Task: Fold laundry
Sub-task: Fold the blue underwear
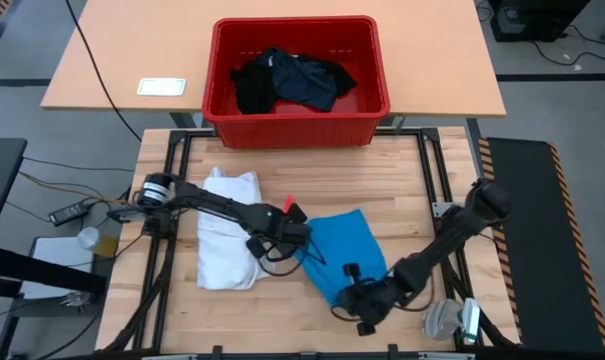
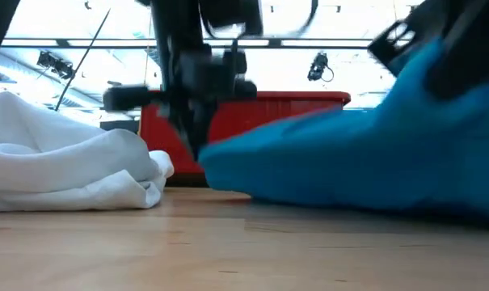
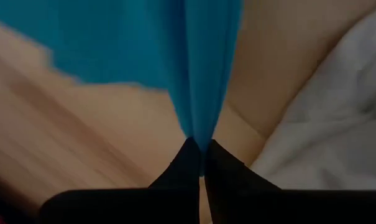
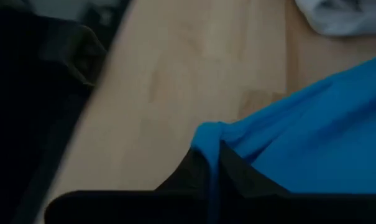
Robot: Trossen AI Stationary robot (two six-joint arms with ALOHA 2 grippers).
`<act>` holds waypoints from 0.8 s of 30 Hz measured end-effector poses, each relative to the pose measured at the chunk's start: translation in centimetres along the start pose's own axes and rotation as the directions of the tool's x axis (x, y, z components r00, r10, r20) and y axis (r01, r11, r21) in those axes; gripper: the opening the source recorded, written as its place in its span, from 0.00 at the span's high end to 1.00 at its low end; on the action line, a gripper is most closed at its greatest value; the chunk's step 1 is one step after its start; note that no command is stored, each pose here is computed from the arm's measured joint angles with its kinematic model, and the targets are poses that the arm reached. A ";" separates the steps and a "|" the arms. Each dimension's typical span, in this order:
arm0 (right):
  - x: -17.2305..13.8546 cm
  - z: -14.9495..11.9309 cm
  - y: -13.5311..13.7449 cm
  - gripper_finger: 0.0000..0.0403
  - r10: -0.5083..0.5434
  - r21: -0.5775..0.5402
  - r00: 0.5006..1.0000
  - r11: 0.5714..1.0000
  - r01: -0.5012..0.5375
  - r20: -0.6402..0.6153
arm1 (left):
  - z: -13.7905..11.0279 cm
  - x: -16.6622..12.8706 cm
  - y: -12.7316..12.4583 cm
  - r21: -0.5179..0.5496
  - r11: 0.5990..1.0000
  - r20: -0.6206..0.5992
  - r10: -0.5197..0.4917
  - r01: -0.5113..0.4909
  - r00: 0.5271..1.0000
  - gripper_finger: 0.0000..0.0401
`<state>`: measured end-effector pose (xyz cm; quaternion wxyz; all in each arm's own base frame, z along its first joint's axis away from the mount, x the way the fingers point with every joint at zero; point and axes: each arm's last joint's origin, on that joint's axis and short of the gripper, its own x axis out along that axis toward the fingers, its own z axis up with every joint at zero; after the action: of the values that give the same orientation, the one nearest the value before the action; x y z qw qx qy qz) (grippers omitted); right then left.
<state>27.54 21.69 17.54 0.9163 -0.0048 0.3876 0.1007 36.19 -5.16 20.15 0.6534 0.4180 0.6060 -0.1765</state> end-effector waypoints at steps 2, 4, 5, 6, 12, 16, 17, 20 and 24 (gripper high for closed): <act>-0.6 0.4 0.3 0.97 0.022 -0.009 0.999 1.000 -0.021 0.029 | -0.2 -1.9 0.3 -0.054 0.999 0.074 -0.001 0.005 0.997 0.98; -0.7 0.6 0.5 0.97 0.035 -0.012 0.998 0.999 -0.035 0.054 | -0.5 -3.7 0.6 -0.108 0.994 0.149 -0.016 0.033 0.989 0.98; -0.7 0.8 0.6 0.96 0.046 -0.014 0.997 0.999 -0.045 0.066 | -0.8 -4.5 0.6 -0.124 0.991 0.178 -0.023 0.045 0.984 0.98; -0.7 0.9 0.6 0.95 0.059 -0.011 0.995 0.998 -0.058 0.082 | -0.9 -5.2 0.5 -0.139 0.989 0.193 -0.026 0.053 0.981 0.98; -0.8 2.7 0.6 0.95 0.158 -0.079 0.965 0.986 -0.144 0.209 | -2.2 -8.1 0.0 -0.155 0.987 0.221 -0.002 0.037 0.975 0.98; -0.9 3.2 0.6 0.95 0.188 -0.102 0.950 0.981 -0.167 0.249 | -2.4 -9.3 -0.4 -0.129 0.992 0.237 0.037 -0.007 0.971 0.98; -0.8 3.1 0.5 0.95 0.181 -0.091 0.953 0.982 -0.163 0.242 | -2.4 -9.5 -0.4 -0.116 0.993 0.246 0.047 -0.019 0.968 0.98; -0.7 2.8 0.4 0.94 0.163 -0.049 0.964 0.987 -0.156 0.212 | -2.2 -9.8 0.0 -0.092 0.994 0.281 0.086 -0.063 0.956 0.98; -0.7 2.3 0.6 0.94 0.150 0.007 0.973 0.988 -0.154 0.177 | -1.5 -9.5 0.6 -0.053 0.993 0.336 0.117 -0.105 0.935 0.98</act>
<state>28.58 22.30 19.71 0.9365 0.0434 0.3056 0.1666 33.78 -6.30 29.37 0.7636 0.4037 0.4633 -0.1982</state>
